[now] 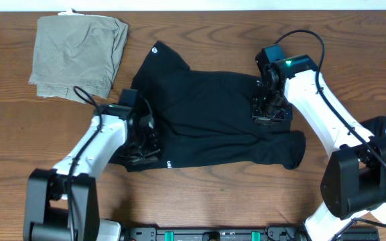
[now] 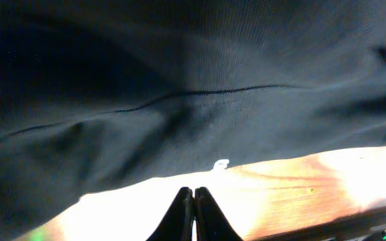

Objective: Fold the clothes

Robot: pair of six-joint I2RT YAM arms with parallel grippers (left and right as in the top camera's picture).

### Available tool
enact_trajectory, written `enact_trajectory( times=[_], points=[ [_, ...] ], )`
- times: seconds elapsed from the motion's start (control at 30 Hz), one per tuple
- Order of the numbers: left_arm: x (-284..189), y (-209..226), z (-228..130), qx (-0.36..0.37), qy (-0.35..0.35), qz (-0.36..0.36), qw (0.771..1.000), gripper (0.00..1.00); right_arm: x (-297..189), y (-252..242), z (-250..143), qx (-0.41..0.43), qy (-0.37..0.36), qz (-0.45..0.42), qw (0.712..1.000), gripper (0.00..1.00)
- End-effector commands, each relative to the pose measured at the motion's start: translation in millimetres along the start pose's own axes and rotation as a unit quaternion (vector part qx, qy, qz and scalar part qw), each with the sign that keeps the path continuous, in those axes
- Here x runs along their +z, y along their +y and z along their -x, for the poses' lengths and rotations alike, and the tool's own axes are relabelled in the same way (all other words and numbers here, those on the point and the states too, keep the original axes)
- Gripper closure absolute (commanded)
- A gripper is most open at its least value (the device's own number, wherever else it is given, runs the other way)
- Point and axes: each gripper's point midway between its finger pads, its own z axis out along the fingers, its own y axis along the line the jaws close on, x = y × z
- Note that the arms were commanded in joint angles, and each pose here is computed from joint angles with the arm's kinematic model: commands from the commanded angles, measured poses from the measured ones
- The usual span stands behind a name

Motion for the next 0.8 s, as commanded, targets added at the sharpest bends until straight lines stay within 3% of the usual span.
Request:
enact_trajectory(
  times=[0.0,0.33,0.53,0.77],
  points=[
    [10.8,0.4,0.8,-0.012,0.012,-0.006,1.0,0.94,-2.0,-1.4,-0.9,-0.005,-0.001,0.002,1.0,0.86],
    [30.4,53.7,26.9,-0.08,0.005,0.065,0.995,0.94,-2.1,-4.3,-7.8,-0.004,0.013,-0.003,1.0,0.85],
    [19.5,90.8,39.6,-0.153,-0.008,0.058,0.987,0.94,-1.9,-5.2,-12.9,-0.017,0.023,-0.007,1.0,0.82],
    [8.9,116.5,45.7,-0.181,-0.021,0.043,0.982,0.94,0.1,7.2,-23.0,-0.037,0.033,-0.006,0.999,0.8]
  ],
)
